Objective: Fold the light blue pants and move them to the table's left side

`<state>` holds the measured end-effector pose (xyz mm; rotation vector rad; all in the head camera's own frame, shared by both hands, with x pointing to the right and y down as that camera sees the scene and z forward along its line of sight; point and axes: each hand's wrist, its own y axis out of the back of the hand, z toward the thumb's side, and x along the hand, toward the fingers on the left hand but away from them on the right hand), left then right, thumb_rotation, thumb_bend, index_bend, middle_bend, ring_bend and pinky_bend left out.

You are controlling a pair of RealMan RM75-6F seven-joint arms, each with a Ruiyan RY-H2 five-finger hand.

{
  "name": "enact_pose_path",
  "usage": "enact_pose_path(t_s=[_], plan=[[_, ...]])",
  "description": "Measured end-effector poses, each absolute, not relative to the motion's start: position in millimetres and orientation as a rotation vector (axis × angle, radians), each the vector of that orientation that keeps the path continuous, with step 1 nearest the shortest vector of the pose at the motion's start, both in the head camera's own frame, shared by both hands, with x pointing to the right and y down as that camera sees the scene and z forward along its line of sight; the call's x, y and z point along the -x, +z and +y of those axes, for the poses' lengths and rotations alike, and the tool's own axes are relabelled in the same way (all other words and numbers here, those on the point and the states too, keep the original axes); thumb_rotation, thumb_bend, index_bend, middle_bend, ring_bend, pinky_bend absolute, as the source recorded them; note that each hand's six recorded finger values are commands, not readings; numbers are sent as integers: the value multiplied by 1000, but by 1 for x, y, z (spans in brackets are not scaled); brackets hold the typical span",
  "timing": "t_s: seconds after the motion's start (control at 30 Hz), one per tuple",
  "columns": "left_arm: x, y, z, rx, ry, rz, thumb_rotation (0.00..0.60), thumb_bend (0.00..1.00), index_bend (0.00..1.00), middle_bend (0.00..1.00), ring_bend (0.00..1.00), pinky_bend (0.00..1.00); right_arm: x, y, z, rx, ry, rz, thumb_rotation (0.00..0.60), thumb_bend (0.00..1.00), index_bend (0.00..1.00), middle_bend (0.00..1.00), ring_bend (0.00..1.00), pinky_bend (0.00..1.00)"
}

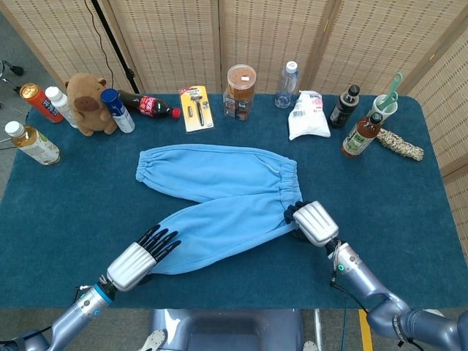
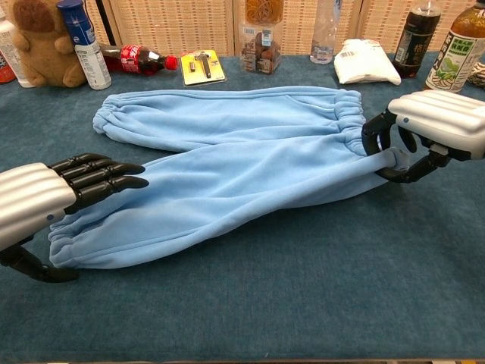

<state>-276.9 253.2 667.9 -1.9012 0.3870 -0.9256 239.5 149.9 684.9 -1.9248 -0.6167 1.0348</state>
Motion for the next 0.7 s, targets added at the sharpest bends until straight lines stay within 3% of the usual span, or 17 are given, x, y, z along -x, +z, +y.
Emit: enact_pose_path(t_s=[0.1,0.23,0.37,0.5,0.7], plan=[[275,670,252,1883,-937,379,600,169,0,0,0,19,-240,685,150,1924,1034,-616,600,748,648,526,481,596],[271,672,252,1877,-949,372,600,305,2,0,7,133,-240,685,149,1926,1032,-620,600,749,649,526,482,596],[269,669,250,1871,-926,395,600,446,82,25,88,221,-239,684,149,1925,1029,-620,600,750,650,527,482,596],[271,667,247,1847,-909,424,600,493,102,62,118,238,-239,683,148,1927,1029,-622,600,751,650,527,482,597],[271,666,246,1827,-888,463,600,538,375,312,328,410,-238,684,149,1930,1032,-623,600,751,650,527,483,596]])
